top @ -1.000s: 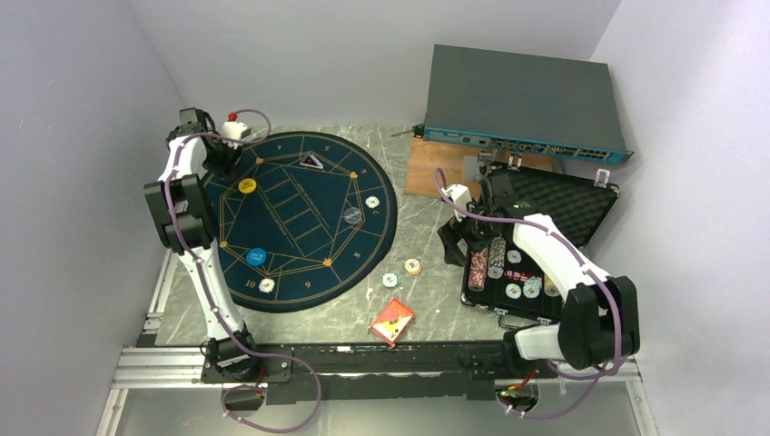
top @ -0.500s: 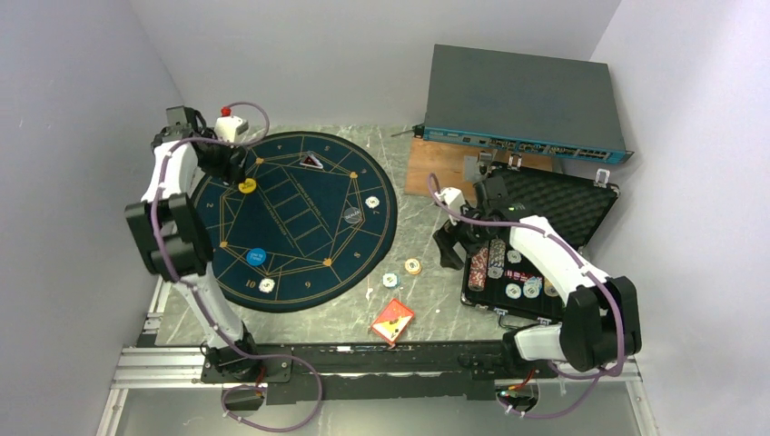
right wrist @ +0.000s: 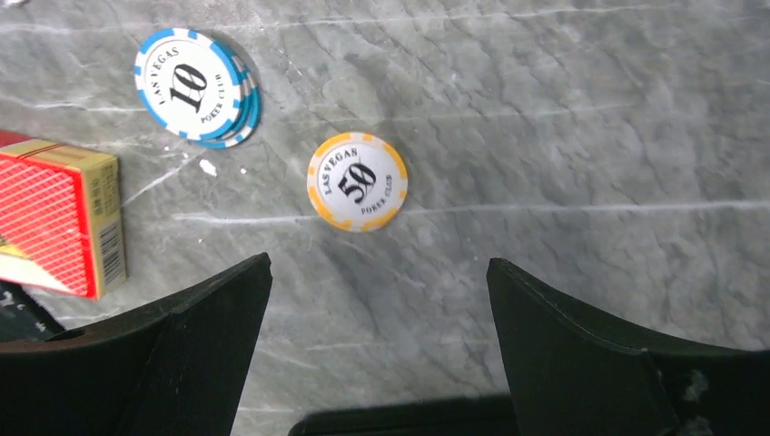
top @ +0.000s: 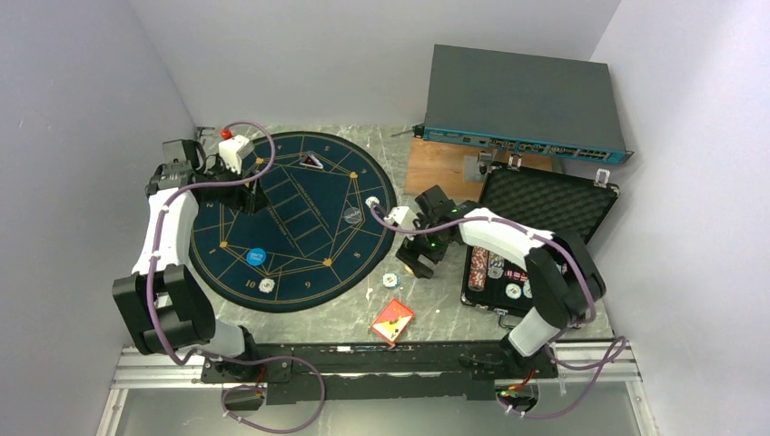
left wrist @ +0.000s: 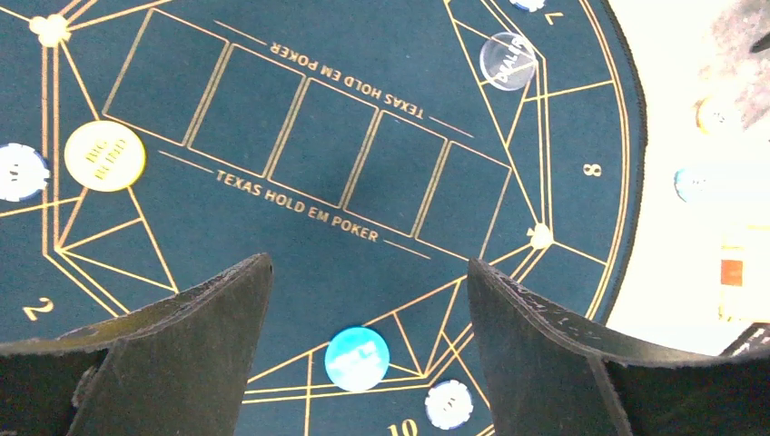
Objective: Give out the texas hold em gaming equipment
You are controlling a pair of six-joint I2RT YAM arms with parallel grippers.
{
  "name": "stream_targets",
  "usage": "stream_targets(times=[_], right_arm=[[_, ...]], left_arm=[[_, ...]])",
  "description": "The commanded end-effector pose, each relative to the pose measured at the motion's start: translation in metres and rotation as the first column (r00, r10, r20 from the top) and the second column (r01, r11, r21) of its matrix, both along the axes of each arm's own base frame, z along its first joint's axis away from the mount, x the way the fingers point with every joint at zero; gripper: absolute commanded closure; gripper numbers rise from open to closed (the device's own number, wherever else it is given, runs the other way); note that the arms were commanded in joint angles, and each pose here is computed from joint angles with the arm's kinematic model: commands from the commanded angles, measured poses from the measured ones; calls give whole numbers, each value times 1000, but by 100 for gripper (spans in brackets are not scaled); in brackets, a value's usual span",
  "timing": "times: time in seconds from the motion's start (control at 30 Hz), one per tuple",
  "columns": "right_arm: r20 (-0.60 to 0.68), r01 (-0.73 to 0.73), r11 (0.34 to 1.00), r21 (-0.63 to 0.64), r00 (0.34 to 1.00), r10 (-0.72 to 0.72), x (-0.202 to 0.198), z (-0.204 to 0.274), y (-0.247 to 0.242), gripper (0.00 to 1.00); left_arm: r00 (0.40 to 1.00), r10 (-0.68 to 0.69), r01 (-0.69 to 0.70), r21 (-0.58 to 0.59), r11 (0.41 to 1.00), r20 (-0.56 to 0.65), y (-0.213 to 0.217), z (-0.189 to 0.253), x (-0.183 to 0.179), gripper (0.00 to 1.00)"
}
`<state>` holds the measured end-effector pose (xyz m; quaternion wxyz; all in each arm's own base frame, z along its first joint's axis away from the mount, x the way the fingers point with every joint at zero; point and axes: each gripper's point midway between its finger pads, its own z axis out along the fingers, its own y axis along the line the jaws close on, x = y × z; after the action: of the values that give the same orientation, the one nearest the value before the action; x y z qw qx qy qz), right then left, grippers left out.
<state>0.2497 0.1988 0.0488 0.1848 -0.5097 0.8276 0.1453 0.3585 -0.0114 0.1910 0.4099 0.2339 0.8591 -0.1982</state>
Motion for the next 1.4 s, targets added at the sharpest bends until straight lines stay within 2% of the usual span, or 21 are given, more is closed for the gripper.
stream_targets(times=[0.0, 0.2, 0.37, 0.67, 0.8, 1.0, 1.07, 1.37], right_arm=[[72, -45, 999, -23, 996, 47, 21, 0, 19, 9], [51, -79, 996, -52, 995, 82, 20, -12, 32, 9], [-1, -99, 992, -84, 995, 99, 15, -28, 29, 15], [-93, -132, 984, -122, 988, 121, -4, -46, 19, 39], [-87, -136, 983, -122, 988, 126, -5, -41, 17, 61], [-32, -126, 988, -84, 992, 124, 7, -25, 28, 85], [-16, -126, 990, -70, 992, 125, 11, -20, 31, 89], [51, -128, 992, -13, 990, 129, 34, 9, 53, 95]], left_arm=[[997, -40, 43, -42, 998, 73, -17, 25, -12, 16], [997, -39, 40, -13, 999, 73, -14, 23, -19, 16], [996, -40, 41, -2, 999, 78, -13, 22, -20, 16], [996, -40, 40, 3, 999, 81, -12, 20, -16, 16], [996, -40, 40, 1, 999, 80, -11, 19, -15, 16], [998, -36, 38, -23, 999, 58, -13, 14, -14, 16], [998, -33, 35, -27, 999, 55, -12, 13, -14, 16], [999, -18, 21, -56, 998, 41, -6, 11, -8, 16]])
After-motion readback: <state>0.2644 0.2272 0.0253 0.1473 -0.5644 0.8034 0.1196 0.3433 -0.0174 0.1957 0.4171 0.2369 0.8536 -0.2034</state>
